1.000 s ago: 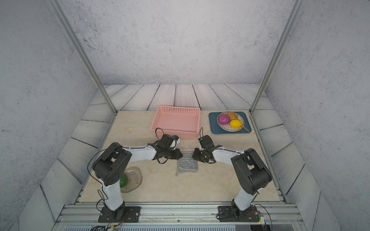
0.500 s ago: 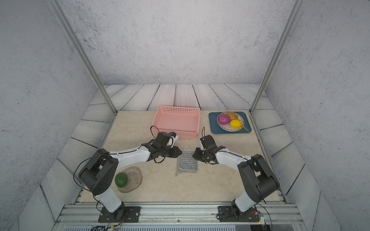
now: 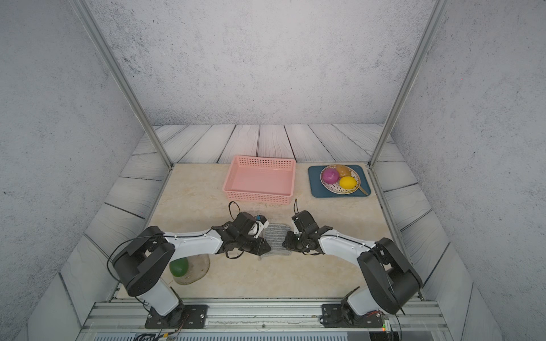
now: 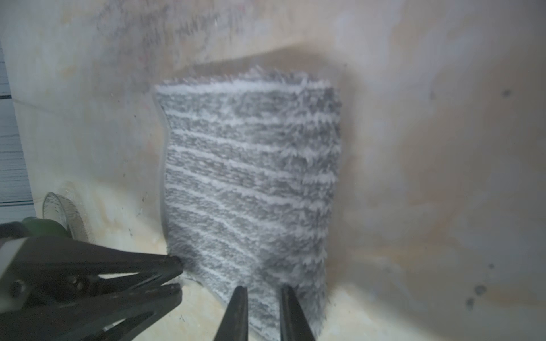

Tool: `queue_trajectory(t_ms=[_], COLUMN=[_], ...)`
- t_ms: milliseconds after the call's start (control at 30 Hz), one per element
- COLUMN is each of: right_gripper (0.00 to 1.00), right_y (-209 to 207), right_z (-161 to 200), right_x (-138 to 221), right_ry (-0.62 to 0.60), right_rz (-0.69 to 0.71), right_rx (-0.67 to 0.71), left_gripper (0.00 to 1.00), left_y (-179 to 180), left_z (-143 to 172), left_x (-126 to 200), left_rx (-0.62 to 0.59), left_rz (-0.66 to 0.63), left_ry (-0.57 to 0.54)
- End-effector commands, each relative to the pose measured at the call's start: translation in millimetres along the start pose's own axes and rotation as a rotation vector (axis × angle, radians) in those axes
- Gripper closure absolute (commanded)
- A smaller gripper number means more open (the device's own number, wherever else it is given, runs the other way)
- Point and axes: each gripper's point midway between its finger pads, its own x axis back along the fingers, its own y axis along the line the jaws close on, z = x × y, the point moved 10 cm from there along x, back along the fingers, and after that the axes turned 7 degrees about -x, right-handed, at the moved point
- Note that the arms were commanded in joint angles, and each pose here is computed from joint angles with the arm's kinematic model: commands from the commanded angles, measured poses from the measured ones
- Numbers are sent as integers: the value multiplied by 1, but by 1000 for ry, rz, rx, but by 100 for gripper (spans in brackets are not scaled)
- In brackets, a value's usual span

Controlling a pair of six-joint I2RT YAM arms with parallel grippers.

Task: Fold the square dishcloth
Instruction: Smooth out the cleaning item at the center of the board.

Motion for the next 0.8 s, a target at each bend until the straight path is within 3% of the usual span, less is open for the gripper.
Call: queue_trajectory(t_ms=[0,200,367,533,767], right_gripper=[82,82,76,60,32], right_y=[-9,-7,11,25,23], right_z=[7,1,-13,-24,-35], right_x=[-12,-15,13,56,119], right_ry=[40,28,-59,-194,-463], right_rz=[19,51,86,156,311], right_rx=[-32,-29,36,97,99], left_gripper=[75,72,59,37,10], left_y=[7,6,-10,-33,-32], left_z=[14,11,-7,-31,-49], left_x=[-6,1,22,68,143], left_rx=[20,2,-48,-127,-173], left_rz=[-10,-36,-22,-55,-355], left_ry=[32,9,-56,-170,-379])
